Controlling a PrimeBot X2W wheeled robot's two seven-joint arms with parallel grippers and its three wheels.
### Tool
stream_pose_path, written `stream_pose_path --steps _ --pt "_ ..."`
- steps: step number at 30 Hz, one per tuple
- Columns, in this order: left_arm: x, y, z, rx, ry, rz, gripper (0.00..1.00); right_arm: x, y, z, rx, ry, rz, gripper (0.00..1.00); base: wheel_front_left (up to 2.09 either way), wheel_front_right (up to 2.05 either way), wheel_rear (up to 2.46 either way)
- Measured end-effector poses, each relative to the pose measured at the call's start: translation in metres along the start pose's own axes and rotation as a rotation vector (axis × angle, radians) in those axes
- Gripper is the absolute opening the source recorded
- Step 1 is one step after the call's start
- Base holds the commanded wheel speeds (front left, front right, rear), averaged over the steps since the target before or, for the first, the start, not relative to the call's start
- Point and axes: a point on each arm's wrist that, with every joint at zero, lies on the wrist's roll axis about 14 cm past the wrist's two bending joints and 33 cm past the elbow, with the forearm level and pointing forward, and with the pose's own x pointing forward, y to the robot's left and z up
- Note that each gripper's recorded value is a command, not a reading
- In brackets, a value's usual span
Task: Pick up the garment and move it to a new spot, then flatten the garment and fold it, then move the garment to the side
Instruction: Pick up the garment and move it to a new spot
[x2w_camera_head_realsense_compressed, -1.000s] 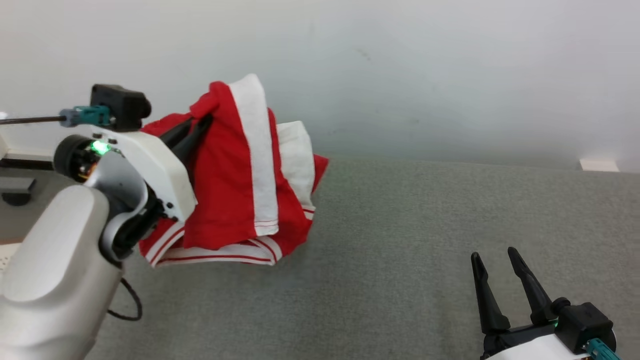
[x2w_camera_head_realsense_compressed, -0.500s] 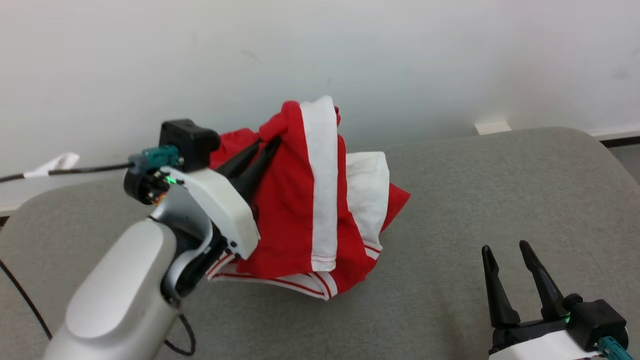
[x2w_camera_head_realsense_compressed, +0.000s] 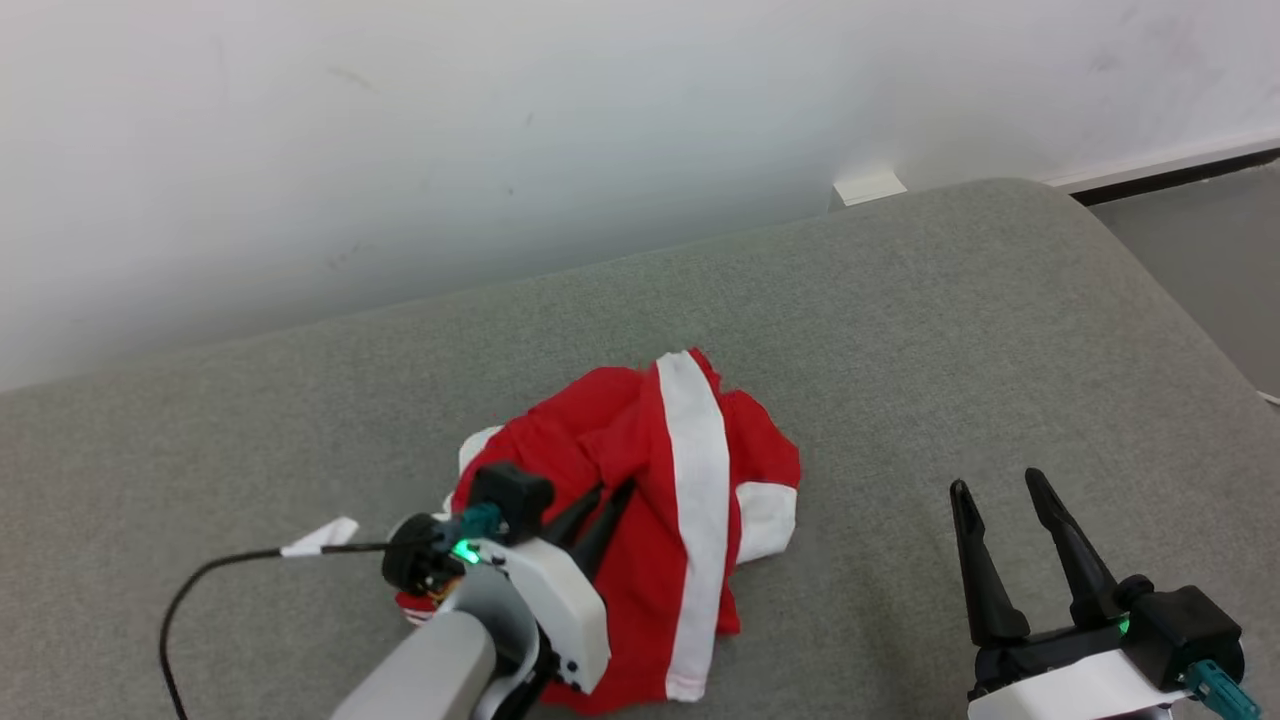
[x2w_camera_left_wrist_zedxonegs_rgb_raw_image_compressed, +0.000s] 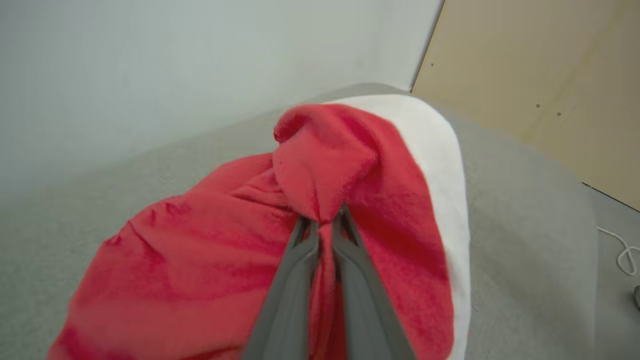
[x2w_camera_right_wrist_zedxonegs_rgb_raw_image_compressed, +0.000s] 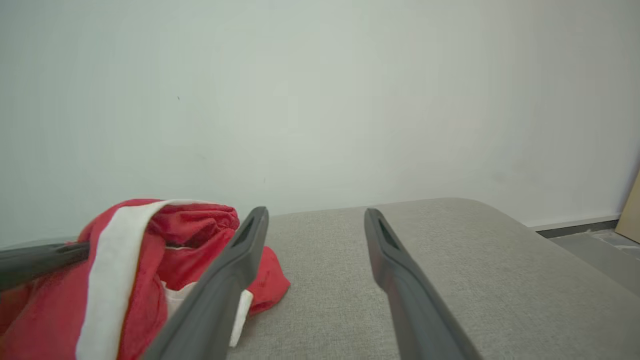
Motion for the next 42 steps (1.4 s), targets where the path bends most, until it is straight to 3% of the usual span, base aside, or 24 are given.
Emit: stream_pose_path --steps 2,3,4,5,17,27,36,42 --pt "0.002 -0.007 -0.018 0.0 0.028 -0.014 0.0 0.001 0.0 -0.002 0.002 0.007 -0.001 1.0 0.0 0.0 0.0" --pt "0.003 -0.01 -0.024 -0.005 0.038 -0.018 0.09 0.001 0.0 -0.003 0.002 0.01 -0.001 1.0 0.0 0.0 0.0" --pt "0.003 -0.011 -0.027 -0.007 0.037 -0.017 0.61 0.001 0.0 -0.004 0.002 0.012 0.001 1.0 0.0 0.0 0.0" --pt "0.003 -0.013 -0.026 -0.006 0.027 -0.019 1.0 0.002 0.001 -0.005 0.002 0.015 0.004 1.0 0.0 0.0 0.0" --pt "-0.017 0.021 0.031 0.02 -0.162 0.102 1.0 0.009 0.025 -0.007 0.007 0.017 0.093 1.0 0.0 0.0 0.0" --pt "-0.105 0.104 0.068 0.032 -0.334 0.436 1.0 0.024 0.048 -0.007 0.014 0.008 0.171 1.0 0.0 0.0 0.0" --pt "-0.186 0.139 0.042 -0.037 -0.364 0.706 1.0 0.026 0.06 -0.017 0.026 0.032 0.202 1.0 0.0 0.0 0.0" --pt "-0.203 0.132 0.018 -0.101 -0.351 0.767 1.0 0.024 0.06 -0.021 0.034 0.045 0.196 1.0 0.0 0.0 0.0"
